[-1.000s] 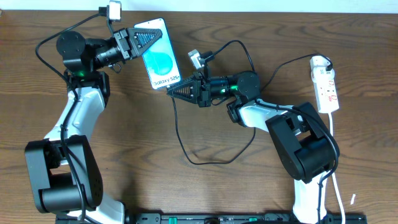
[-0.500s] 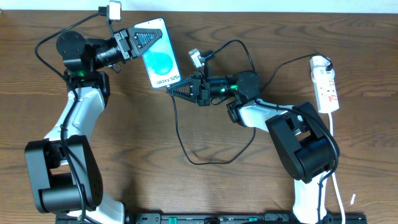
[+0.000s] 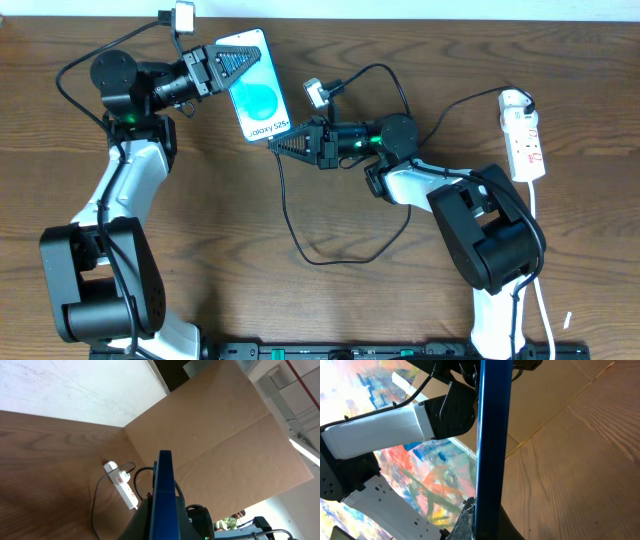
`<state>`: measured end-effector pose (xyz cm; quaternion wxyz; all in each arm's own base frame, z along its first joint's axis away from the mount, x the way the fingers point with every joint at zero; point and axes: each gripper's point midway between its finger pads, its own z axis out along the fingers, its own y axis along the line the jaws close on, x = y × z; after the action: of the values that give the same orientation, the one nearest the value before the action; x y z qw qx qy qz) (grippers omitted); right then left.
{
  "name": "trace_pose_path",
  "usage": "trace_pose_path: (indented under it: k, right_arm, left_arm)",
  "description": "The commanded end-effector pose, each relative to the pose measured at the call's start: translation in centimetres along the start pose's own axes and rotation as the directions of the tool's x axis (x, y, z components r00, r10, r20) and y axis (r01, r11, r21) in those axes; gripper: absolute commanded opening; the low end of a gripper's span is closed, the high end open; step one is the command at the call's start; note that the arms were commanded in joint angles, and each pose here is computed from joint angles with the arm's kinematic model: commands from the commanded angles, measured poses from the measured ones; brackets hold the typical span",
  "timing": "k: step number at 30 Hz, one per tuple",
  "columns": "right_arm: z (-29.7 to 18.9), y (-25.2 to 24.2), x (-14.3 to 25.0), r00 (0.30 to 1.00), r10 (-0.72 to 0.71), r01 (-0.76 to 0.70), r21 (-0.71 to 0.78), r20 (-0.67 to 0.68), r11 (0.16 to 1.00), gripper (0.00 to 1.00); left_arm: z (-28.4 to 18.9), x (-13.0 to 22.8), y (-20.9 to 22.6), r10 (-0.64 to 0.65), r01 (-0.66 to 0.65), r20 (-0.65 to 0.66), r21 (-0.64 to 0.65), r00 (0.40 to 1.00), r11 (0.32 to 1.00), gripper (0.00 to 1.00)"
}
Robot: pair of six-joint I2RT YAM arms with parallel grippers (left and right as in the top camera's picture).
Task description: Plug charger to phone and switch on socket
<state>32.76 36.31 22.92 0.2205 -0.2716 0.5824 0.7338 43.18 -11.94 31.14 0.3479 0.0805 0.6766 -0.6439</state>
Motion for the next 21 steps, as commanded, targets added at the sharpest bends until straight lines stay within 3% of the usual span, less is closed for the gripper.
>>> trace_pose_path:
  k: [1, 14, 17, 21]
  right_arm:
    - [-0.87, -0.70, -3.23, 0.988, -0.021, 0.014, 0.046, 0.154, 0.999, 0.01]
    - [-0.97, -0.44, -2.99, 0.990, -0.034, 0.029, 0.037, 0.135, 0.999, 0.02]
    - [-0.94, -0.39, -2.80, 0.992, -0.036, 0.032, 0.034, 0.124, 0.999, 0.20]
    - [-0.91, -0.33, -2.57, 0.993, -0.044, 0.041, 0.031, 0.110, 0.999, 0.31]
  left_arm:
    - [0.36, 1.64, -1.98, 0.043, -0.038, -0.101, 0.053, 0.994, 0.998, 0.08]
    - [0.35, 1.63, -1.97, 0.043, -0.038, -0.100, 0.053, 0.994, 0.998, 0.07]
    - [0.34, 1.62, -1.96, 0.043, -0.038, -0.100, 0.052, 0.994, 0.998, 0.07]
    - [0.32, 1.61, -1.96, 0.044, -0.039, -0.099, 0.052, 0.994, 0.998, 0.07]
